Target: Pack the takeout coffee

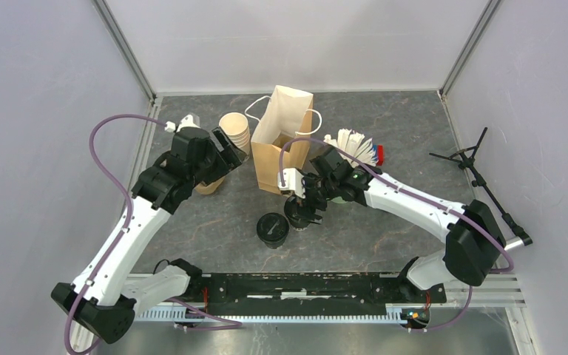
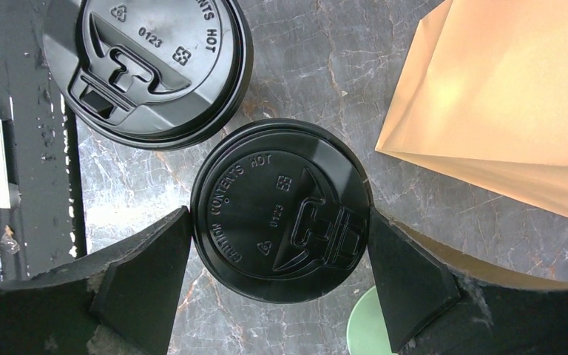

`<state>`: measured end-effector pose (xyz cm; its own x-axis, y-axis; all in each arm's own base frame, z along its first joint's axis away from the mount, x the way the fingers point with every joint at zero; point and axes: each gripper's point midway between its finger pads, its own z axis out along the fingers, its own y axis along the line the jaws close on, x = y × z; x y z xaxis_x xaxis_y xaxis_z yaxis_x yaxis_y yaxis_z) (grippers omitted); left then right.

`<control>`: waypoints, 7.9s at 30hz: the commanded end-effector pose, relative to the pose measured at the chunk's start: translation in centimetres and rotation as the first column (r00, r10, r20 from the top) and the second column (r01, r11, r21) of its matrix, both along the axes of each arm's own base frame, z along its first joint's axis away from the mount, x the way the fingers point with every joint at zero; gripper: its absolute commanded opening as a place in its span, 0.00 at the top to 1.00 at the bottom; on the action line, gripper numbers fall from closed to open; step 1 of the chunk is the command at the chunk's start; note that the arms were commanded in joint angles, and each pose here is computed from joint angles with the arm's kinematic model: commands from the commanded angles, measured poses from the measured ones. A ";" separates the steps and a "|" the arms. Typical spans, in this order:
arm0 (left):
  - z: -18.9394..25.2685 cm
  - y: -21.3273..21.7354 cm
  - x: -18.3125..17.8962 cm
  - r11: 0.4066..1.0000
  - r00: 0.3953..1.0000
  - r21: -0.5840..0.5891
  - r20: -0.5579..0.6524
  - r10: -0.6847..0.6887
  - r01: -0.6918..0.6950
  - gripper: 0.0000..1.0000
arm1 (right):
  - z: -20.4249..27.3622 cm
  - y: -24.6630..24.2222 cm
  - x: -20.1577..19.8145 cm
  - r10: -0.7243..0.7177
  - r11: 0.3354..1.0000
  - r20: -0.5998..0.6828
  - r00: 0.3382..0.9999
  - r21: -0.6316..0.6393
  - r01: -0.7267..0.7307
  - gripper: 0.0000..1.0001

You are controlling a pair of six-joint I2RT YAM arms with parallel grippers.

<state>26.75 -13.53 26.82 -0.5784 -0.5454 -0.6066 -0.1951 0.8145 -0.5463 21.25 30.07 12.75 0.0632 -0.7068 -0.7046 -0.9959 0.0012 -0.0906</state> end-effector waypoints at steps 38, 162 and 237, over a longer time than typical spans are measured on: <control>1.5 -9.6 5.5 0.841 0.963 -0.476 -0.198 0.182 -0.257 0.33 | 15.9 -3.8 -3.2 -0.161 0.934 0.190 0.969 0.347 0.087 0.09; 6.3 -5.2 1.0 0.871 0.870 0.015 -0.062 -0.490 0.491 0.23 | -2.4 -13.6 -3.0 -0.814 0.547 -0.138 0.564 0.143 0.825 0.02; 8.6 -10.9 -13.1 -0.078 -0.343 0.972 0.003 -0.939 0.223 0.00 | 21.4 0.7 -6.7 -0.233 0.787 -0.547 0.804 0.380 0.486 0.19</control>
